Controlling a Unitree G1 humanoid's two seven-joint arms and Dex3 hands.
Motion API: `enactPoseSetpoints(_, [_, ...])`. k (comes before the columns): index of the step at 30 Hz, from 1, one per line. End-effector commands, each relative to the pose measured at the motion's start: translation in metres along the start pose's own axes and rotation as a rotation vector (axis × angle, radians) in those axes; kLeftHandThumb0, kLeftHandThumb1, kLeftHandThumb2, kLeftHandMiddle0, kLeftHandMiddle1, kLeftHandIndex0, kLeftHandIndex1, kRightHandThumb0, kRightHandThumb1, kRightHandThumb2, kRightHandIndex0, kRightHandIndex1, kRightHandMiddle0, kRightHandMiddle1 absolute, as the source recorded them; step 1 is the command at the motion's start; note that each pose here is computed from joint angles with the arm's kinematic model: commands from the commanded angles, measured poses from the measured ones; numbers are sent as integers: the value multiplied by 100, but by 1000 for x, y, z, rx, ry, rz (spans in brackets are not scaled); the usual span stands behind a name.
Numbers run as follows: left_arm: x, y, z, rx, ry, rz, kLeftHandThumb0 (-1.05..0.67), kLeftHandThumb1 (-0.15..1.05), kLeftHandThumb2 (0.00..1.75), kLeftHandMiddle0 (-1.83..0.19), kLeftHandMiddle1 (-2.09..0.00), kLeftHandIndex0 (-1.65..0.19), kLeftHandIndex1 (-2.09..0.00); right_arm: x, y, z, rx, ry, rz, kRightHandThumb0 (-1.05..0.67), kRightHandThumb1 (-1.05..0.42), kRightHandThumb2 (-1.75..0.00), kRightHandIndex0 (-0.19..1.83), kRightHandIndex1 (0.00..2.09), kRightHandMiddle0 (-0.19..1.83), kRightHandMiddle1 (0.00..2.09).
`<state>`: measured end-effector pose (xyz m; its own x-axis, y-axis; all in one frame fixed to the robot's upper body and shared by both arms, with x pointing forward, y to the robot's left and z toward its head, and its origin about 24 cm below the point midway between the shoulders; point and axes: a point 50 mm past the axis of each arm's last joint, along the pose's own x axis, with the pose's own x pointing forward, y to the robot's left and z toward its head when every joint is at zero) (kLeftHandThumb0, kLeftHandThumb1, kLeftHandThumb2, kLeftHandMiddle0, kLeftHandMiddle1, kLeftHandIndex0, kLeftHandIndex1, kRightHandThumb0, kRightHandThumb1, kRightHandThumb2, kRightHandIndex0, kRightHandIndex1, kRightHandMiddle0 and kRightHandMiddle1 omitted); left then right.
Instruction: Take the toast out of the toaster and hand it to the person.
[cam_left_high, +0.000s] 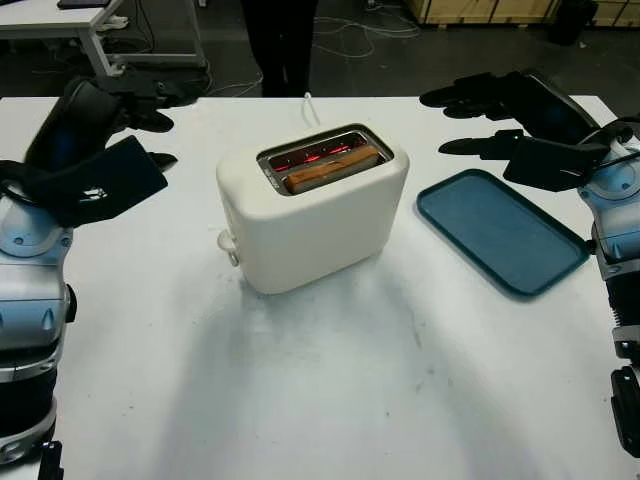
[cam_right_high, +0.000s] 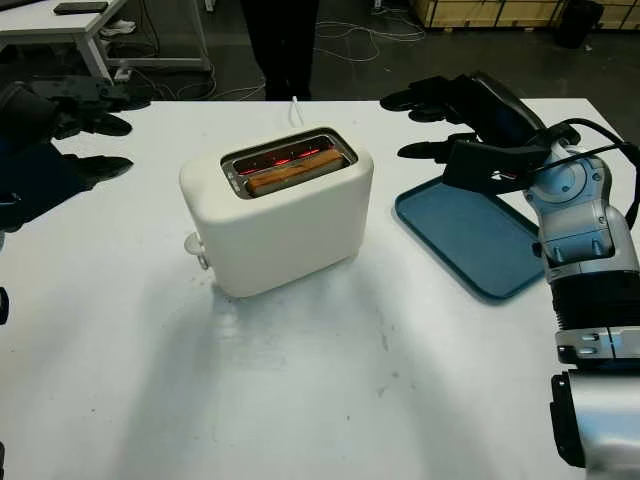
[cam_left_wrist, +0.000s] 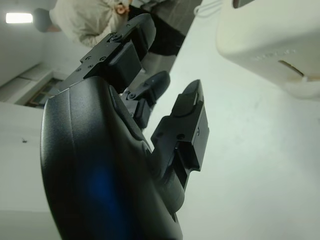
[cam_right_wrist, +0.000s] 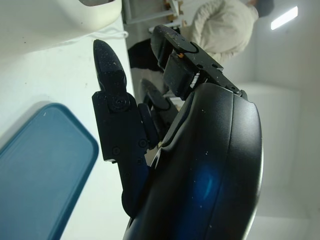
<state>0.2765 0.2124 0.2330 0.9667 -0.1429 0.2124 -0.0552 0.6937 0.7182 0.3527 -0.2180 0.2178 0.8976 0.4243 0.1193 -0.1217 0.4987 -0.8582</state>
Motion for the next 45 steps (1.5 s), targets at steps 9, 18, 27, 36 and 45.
enactPoseSetpoints(9, [-2, 2, -1, 3, -8, 15, 22, 92, 17, -41, -83, -72, -3, -2, 0, 0, 8, -11, -14, -38, -92, -1, 72, 1, 67, 1])
enactPoseSetpoints(18, [-3, 2, -2, 6, 7, 14, 18, 92, 16, -39, -82, -70, -1, -3, 1, -2, 16, 2, -17, -37, -92, -3, 71, 0, 67, 0])
enactPoseSetpoints(27, [-4, 1, 0, 20, 13, 5, 15, 92, 16, -35, -82, -66, 0, -5, -1, -4, -6, 0, -26, -32, -92, -2, 70, 0, 66, 0])
enactPoseSetpoints(36, [-5, 1, -1, 0, 33, 7, 14, 92, 16, -34, -82, -65, -1, -5, -1, -4, 1, 4, -23, -33, -92, -1, 71, 1, 66, 0])
enactPoseSetpoints(45, [-5, 1, 0, 4, 30, 4, 15, 92, 17, -34, -81, -65, -1, -4, -1, -3, 4, 1, -20, -35, -92, -1, 71, 1, 67, 1])
